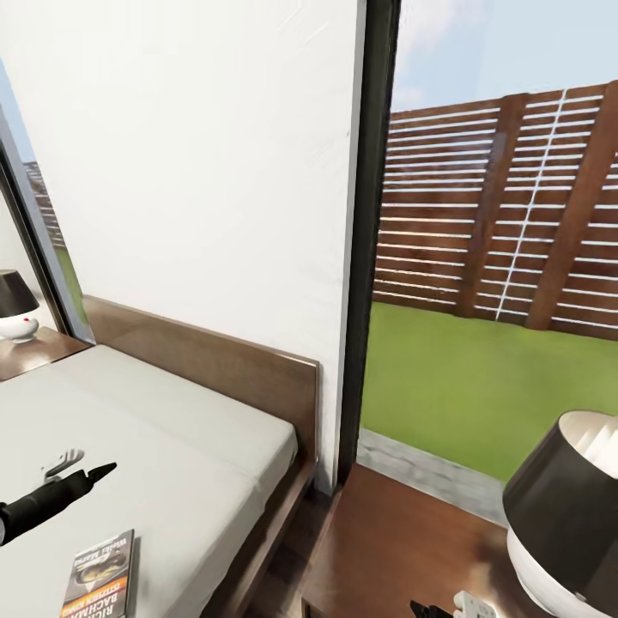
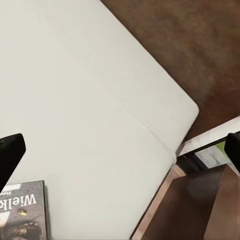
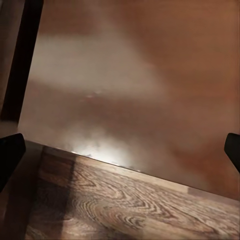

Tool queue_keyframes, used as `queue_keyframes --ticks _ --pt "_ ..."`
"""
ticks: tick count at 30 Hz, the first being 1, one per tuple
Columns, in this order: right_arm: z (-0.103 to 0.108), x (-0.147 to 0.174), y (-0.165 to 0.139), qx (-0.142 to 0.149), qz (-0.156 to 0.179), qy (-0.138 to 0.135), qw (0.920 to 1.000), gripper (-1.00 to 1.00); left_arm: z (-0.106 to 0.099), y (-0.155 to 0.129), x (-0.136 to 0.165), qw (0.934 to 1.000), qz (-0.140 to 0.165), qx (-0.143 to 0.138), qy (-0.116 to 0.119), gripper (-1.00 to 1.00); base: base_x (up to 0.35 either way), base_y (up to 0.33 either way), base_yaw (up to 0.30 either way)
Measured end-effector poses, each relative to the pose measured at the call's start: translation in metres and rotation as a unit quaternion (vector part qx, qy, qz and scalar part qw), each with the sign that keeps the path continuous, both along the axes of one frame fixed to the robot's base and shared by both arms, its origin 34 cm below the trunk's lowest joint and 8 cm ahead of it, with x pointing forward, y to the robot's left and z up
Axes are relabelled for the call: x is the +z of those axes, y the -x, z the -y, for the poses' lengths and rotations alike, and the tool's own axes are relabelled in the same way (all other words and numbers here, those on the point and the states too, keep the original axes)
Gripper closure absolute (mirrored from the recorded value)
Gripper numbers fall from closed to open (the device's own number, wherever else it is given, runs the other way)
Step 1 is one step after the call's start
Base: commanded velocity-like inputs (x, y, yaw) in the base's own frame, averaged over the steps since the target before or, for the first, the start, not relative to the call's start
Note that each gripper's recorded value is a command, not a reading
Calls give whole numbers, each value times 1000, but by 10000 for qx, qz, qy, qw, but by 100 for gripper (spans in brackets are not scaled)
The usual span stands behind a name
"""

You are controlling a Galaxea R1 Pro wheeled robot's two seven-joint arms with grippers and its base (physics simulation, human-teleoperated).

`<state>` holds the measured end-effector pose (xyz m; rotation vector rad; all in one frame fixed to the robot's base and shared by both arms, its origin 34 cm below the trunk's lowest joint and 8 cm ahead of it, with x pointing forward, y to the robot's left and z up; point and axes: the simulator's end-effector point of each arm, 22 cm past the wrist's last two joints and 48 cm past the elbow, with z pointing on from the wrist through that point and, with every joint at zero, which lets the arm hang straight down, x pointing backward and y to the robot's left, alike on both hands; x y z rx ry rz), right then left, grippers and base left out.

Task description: In the bedroom, move the book from the bed onto either nightstand, and place the two sandals side by side next to the bed.

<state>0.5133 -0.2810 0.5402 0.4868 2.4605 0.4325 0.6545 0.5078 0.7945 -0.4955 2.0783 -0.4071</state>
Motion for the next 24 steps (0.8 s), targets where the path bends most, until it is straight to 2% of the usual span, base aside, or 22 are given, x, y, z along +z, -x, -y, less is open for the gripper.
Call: queue_keyframes --ticks 8,14,20,24 --pt "0 5 0 -1 -3 3 10000 -100 13 -2 0 9999 -6 -43 93 -100 0 0 0" --pt "0 5 0 -1 -2 2 10000 -100 14 -3 0 9999 9 -48 89 -100 0 0 0" --pt "0 15 0 -2 -3 2 10000 -100 31 1 -17 9996 -119 -110 210 -100 0 0 0" --pt "0 21 0 -1 -4 3 10000 -100 55 8 -46 9992 -247 -321 44 -100 0 0 0"
